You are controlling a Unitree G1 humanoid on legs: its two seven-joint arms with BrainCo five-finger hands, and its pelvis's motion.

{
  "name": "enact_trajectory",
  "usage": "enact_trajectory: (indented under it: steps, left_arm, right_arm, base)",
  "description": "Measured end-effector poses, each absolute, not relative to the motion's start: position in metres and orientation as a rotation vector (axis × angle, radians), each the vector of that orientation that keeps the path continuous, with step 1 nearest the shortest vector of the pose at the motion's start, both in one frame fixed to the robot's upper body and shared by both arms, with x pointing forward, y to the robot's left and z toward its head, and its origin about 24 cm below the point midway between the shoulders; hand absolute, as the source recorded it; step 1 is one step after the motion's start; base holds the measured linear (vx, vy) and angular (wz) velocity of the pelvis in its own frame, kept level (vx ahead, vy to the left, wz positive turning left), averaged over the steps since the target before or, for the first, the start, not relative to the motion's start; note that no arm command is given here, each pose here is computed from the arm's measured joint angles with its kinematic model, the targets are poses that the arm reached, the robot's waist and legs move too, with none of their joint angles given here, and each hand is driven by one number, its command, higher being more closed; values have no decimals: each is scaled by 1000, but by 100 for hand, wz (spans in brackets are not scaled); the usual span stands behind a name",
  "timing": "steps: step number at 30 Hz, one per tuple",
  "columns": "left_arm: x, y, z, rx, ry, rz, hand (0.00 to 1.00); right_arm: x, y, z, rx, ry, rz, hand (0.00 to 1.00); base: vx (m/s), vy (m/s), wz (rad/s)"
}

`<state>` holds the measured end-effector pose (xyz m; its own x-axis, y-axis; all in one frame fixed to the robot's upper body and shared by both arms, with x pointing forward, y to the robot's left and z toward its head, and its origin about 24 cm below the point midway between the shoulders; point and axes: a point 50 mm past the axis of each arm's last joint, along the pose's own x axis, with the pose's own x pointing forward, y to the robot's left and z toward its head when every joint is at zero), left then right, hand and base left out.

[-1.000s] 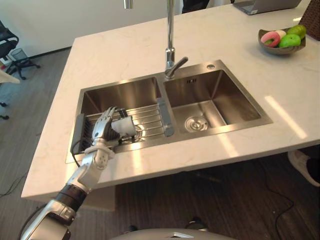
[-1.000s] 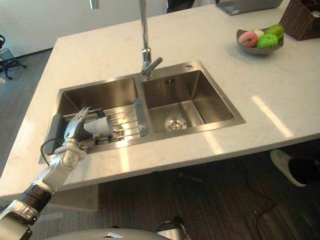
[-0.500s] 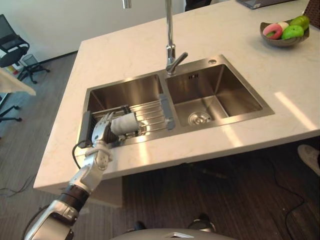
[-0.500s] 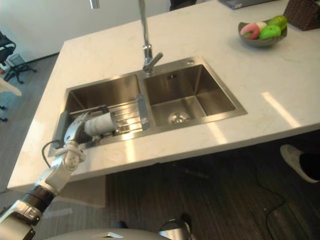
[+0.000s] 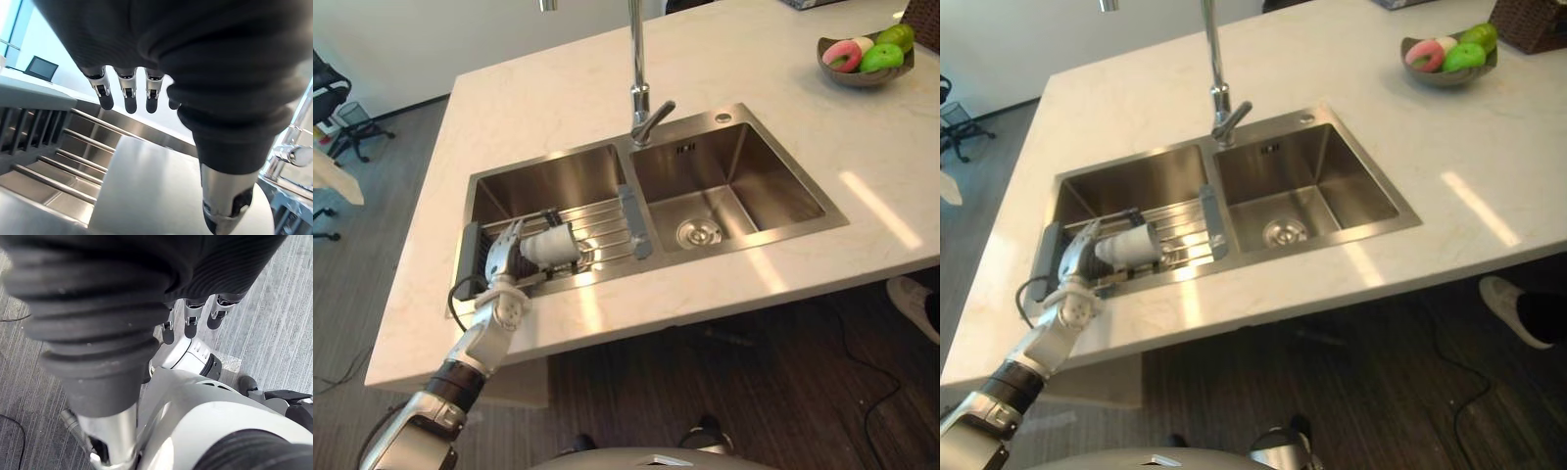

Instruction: Walk over to the sink, pick up the cup, carry it to the dishwasher, place the cup inside the dishwasher, then close the dishwasher door

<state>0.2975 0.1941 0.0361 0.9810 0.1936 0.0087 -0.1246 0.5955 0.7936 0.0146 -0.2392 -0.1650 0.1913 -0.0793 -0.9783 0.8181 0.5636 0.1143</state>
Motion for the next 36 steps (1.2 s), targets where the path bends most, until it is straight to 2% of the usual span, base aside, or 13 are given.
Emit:
enact_trajectory:
  steps: [3, 8, 16, 25, 27, 32, 36]
  left_arm:
    - [297, 204, 33, 871, 121, 236, 0]
    - [294, 210, 26, 929, 133, 262, 0]
    - [292, 212, 21, 1033, 147, 232, 0]
    - [301, 208, 27, 1010, 169, 186, 0]
    - [302, 207, 26, 1010, 199, 158, 0]
    - [299, 220, 7, 903, 491, 91, 0]
    - [297, 230, -1, 789, 536, 104, 0]
  right_arm:
    - [15, -240, -165, 757, 1220, -726, 0]
    - [14, -239, -165, 776, 1212, -736, 0]
    - [12, -240, -165, 778, 1209, -740, 0]
    - [14, -244, -164, 760, 1188, -745, 0]
    - [14, -244, -164, 760, 1189, -745, 0]
    - [14, -245, -163, 755, 1189, -743, 0]
    - [15, -245, -163, 750, 1192, -733, 0]
  base:
    - [-60, -3, -2]
    - [-63, 0, -1]
    - [-5, 1, 0]
    - [45, -14, -5]
    - [-12, -2, 2]
    - [-86, -33, 10]
    - [-95, -35, -4]
